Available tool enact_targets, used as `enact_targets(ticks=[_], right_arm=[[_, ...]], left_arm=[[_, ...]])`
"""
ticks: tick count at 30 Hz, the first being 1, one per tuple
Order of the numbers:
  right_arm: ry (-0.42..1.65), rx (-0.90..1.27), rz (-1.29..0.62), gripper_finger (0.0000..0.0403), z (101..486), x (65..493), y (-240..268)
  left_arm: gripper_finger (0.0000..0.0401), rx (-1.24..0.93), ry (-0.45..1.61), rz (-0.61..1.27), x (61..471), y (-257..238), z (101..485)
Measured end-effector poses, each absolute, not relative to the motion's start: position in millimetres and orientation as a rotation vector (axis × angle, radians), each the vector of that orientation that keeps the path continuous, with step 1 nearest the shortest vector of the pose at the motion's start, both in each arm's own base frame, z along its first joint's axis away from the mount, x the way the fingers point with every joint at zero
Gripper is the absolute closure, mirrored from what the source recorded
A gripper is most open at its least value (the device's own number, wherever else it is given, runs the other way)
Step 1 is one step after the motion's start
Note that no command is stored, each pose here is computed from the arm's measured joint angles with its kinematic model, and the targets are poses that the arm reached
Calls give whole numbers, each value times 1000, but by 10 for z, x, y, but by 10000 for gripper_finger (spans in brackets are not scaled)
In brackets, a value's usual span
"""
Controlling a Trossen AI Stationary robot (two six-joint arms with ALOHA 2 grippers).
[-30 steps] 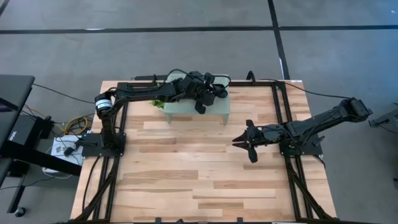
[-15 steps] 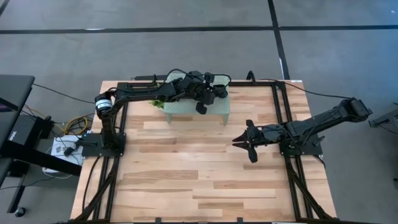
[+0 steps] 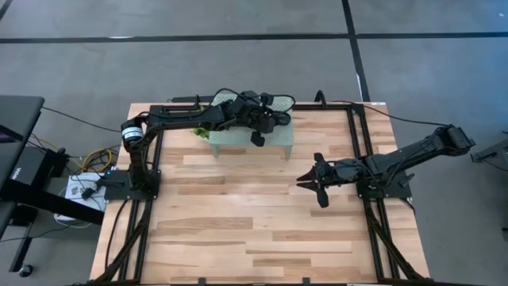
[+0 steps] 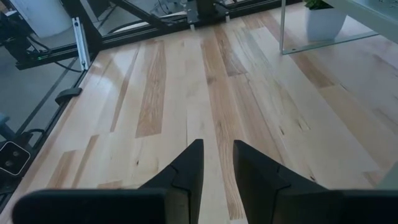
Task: Pick & Place Mini shaped plates
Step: Stack the drop-shaped plate on top of the other drop-shaped plates on the shelf, then return to Home Position
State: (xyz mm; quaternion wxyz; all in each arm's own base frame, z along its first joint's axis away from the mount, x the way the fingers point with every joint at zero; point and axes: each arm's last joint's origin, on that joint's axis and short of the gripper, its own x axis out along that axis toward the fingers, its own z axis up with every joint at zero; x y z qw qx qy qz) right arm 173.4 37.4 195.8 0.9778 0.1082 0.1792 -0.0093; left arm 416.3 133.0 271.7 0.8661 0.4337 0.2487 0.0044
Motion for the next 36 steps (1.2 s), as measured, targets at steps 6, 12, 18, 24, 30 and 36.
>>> enact_targets(ticks=[6,12,18,24,30,36], right_arm=[[361,218,-19,321,1957,1734,374],[359,199,-15,321,1960,1735,373],[321,177,2,321,2196,1708,379],[315,73,53,321,2521,1514,383],[275,29,42,321,2594,1397,337],[245,20,-2,321,2627,1302,255]], left_arm=[[288,913,511,1,4181,1281,2722],[270,834,461,-26,4268,965,2747],[283,724,437,73,4113,439,3138],[295,608,363,125,3414,75,3843],[293,428,214,157,2325,-6,4122],[293,232,135,176,1462,0,3607]])
